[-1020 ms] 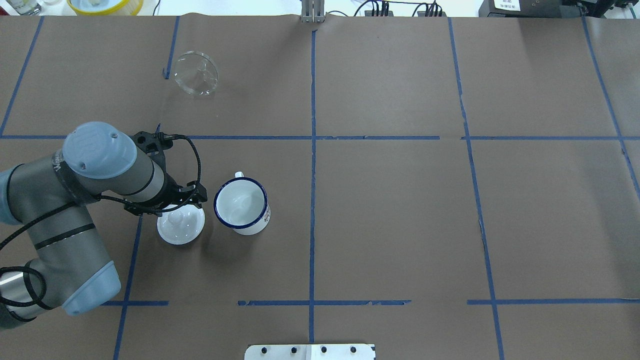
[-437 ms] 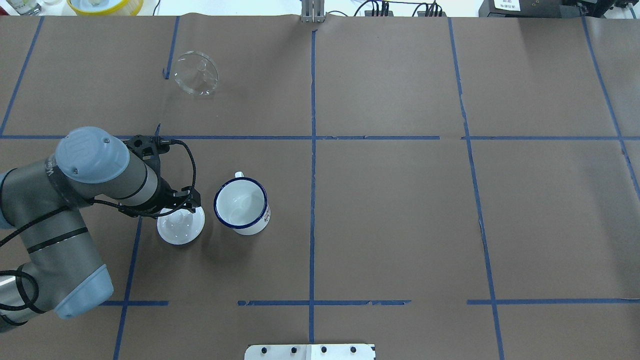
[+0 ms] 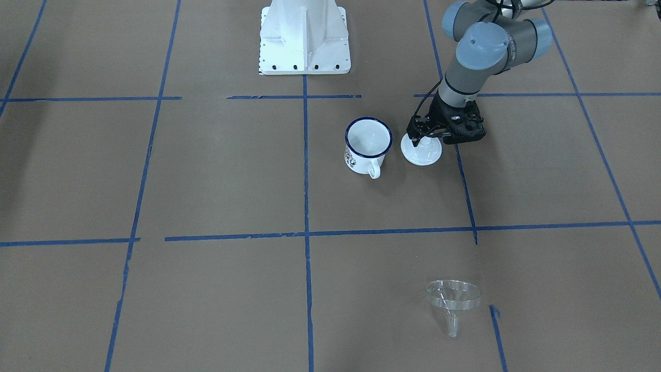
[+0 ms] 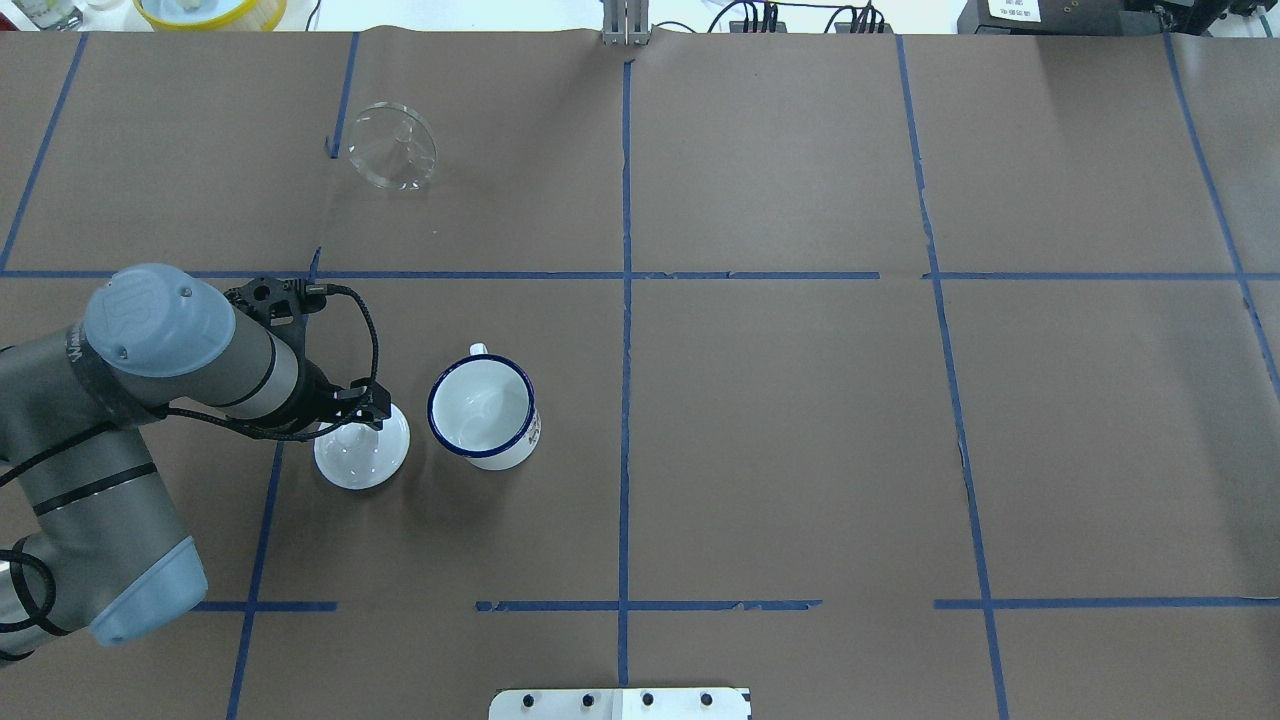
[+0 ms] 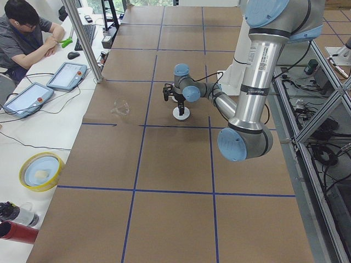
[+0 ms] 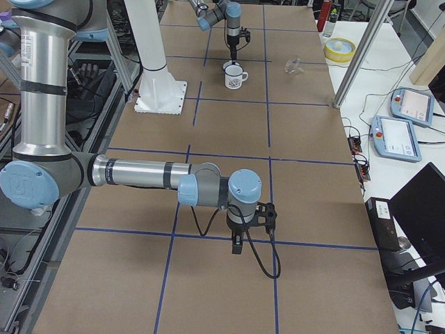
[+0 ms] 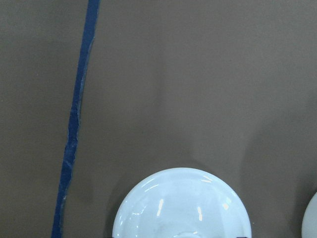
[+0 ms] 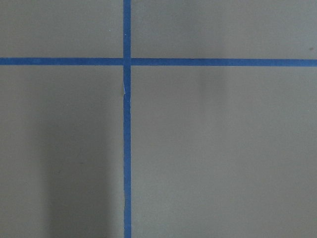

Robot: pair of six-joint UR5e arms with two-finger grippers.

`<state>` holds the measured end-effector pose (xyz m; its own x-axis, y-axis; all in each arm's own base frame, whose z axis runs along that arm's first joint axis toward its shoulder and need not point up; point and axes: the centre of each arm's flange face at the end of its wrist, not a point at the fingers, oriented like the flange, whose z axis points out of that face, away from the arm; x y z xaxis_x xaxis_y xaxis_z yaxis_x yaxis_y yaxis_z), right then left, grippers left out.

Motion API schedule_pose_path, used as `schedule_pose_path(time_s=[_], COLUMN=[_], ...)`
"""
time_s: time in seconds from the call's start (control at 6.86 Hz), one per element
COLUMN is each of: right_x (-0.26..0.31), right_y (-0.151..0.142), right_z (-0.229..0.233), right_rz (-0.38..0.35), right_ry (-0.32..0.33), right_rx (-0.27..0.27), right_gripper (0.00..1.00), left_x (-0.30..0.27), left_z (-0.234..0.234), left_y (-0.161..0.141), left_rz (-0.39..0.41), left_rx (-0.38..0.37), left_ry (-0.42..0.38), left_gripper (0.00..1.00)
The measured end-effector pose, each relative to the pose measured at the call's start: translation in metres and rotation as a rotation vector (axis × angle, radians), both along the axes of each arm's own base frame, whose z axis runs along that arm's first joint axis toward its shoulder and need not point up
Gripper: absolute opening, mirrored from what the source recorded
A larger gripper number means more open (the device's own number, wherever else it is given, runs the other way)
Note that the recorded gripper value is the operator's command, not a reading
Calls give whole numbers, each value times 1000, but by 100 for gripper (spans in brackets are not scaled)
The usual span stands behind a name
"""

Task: Remove funnel from cup
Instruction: 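Grasp the white lid by its knob with the left gripper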

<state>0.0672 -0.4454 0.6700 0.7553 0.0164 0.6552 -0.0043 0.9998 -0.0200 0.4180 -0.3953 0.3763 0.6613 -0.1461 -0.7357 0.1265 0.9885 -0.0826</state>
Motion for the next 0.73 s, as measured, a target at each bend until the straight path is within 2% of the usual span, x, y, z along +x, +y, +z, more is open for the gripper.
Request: schedule_pose_path(time_s=[0.44, 0.58, 0.73], right_x=[0, 0, 0], right_y=[0, 0, 0], right_z=[0, 0, 0], right_rz=[0, 0, 0], right_ry=[0, 0, 0], right_rx=[0, 0, 0], right_gripper=[100, 100, 100], left_x=[2, 3, 4], left_z=[-3, -3, -3], left_y=[1, 1, 2], left_rz=[-1, 1, 2], left_rx=[-2, -3, -4], left_ry=[6, 5, 5], left_gripper=[85, 82, 72])
